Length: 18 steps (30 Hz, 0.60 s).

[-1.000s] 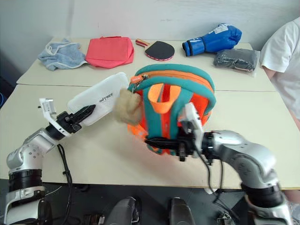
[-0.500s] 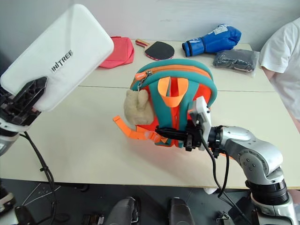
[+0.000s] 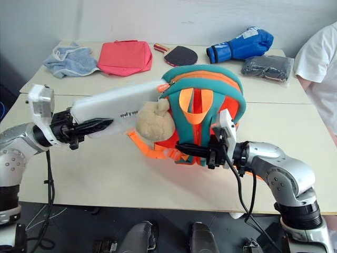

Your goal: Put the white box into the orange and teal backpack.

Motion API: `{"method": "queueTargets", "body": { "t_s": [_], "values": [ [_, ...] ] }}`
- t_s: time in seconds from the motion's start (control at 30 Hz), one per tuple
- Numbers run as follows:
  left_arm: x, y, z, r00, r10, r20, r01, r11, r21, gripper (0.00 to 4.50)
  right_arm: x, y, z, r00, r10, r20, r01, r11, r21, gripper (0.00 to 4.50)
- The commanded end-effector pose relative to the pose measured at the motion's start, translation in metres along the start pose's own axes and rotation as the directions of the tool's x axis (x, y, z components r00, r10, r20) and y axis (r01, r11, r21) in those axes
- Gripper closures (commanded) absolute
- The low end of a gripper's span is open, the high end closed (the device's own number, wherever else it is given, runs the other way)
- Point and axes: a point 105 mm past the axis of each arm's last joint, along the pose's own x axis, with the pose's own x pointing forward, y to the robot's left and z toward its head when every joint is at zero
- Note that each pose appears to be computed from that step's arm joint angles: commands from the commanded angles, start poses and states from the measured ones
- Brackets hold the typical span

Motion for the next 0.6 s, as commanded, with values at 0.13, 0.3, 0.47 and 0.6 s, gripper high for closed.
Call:
{"method": "queueTargets", "body": {
  "t_s": [0.13,0.3,0.47,0.6],
  "values": [
    [0.065,0.009,0.038,0.986,-0.125,-0.110,0.144,0.972,0.186,3.26,-0.004,0.011,0.009,1.000,0.019,0.021,-0.018,0.999,-0.035,4.49],
    [0.130,-0.007,0.029,0.913,-0.301,-0.274,0.358,0.914,0.190,3.26,0.000,0.011,0.008,0.999,0.035,0.015,-0.034,0.999,-0.040,4.49],
    [0.170,-0.014,0.010,0.878,-0.375,-0.298,0.448,0.864,0.232,3.26,0.006,0.012,0.009,0.999,0.047,0.021,-0.046,0.998,-0.053,4.49],
    [0.193,-0.012,0.013,0.915,-0.370,-0.161,0.400,0.883,0.247,3.26,0.009,0.014,0.009,0.999,0.040,0.029,-0.039,0.997,-0.062,4.49]
  ]
}}
